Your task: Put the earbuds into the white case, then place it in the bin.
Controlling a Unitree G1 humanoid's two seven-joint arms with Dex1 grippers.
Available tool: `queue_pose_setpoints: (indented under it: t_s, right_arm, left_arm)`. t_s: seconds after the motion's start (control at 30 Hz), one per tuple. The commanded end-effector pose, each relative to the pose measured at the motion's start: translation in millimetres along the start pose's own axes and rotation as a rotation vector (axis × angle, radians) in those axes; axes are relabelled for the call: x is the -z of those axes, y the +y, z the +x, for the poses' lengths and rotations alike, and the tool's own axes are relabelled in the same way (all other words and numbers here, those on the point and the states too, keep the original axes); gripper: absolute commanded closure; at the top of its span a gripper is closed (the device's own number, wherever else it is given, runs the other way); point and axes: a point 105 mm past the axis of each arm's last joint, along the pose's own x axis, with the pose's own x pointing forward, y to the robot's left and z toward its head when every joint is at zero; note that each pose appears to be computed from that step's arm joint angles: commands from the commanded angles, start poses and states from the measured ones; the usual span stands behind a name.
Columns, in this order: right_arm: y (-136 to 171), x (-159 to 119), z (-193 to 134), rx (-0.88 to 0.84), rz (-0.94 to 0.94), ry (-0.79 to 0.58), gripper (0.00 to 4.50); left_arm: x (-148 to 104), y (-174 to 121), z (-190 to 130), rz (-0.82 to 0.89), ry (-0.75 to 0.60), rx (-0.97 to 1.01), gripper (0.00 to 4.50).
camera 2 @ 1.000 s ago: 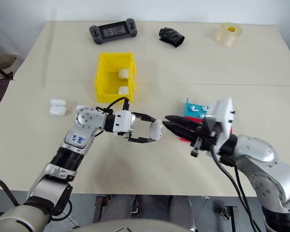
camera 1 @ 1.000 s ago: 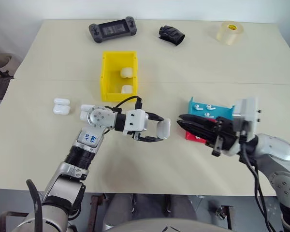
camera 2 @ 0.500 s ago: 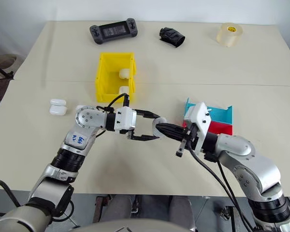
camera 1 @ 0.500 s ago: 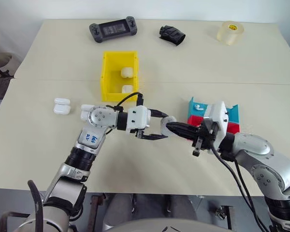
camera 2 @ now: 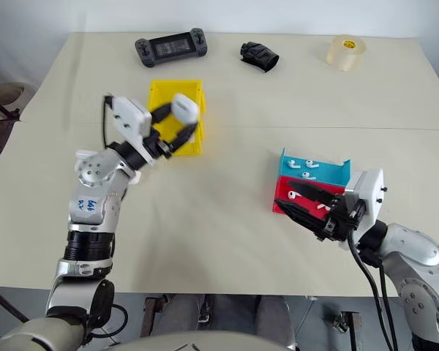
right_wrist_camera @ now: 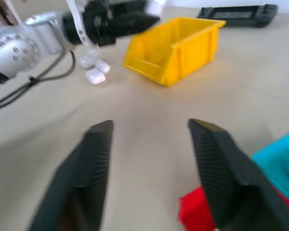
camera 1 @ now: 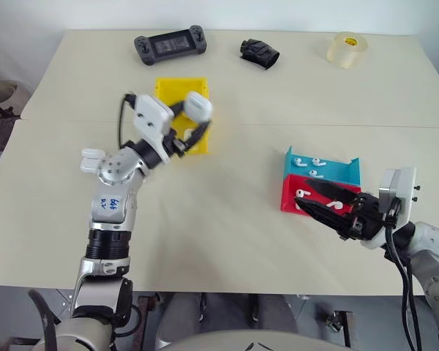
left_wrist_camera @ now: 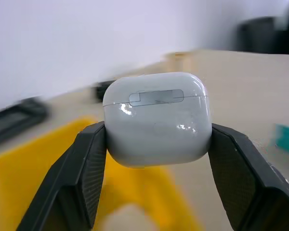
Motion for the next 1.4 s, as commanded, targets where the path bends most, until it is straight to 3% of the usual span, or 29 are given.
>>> queue_pose_setpoints:
  t_s: [0.03,0.1,0.3,0.47,0.5,0.67,0.8,0.87,1.0,1.23,1.4]
  right_arm:
    - [-4.4,-18.5,-5.7,0.044,-0.074,-0.062,0.51]
    - [-6.5,-21.7,-6.1,0.058,-0.088,-0.07,0.03]
    - [-3.6,-24.9,-3.5,0.062,-0.111,-0.077,0.03]
    - [1.0,-24.5,1.2,0.057,-0.099,-0.094,0.0]
    - [1.5,-23.8,2.0,0.056,-0.098,-0.095,0.0]
    - [0.1,-20.9,6.5,0.024,-0.09,-0.093,0.0]
    - [-0.4,-20.2,9.4,-0.018,-0.099,-0.091,0.0]
    - [0.1,-20.0,10.7,-0.042,-0.105,-0.09,0.0]
    - [-2.6,-15.8,10.5,-0.11,-0.133,-0.058,0.0]
    - [-6.6,-6.4,-4.8,-0.148,-0.19,0.015,0.0]
    - [-14.0,-4.3,-14.3,-0.123,-0.183,0.032,0.0]
  left_arm:
    - [-1.8,27.4,8.3,-0.006,0.016,-0.141,1.7]
    - [0.6,32.8,13.2,0.0,0.031,-0.159,1.7]
    - [14.7,32.3,25.6,-0.027,0.142,-0.114,1.7]
    - [3.9,13.6,30.1,-0.058,0.082,-0.015,0.08]
    - [0.5,13.3,29.5,-0.048,0.064,-0.016,0.03]
    - [-20.6,7.5,5.6,-0.016,-0.032,0.057,0.03]
    - [-24.2,-14.2,-24.6,-0.023,-0.046,0.258,0.03]
    - [-20.2,-21.6,-40.2,-0.009,-0.023,0.341,0.03]
    - [-3.9,-31.3,-101.7,0.068,0.019,0.561,0.03]
    - [10.6,-24.0,-138.5,0.068,0.144,0.607,0.03]
    - [16.9,-18.0,-138.8,0.073,0.172,0.539,0.03]
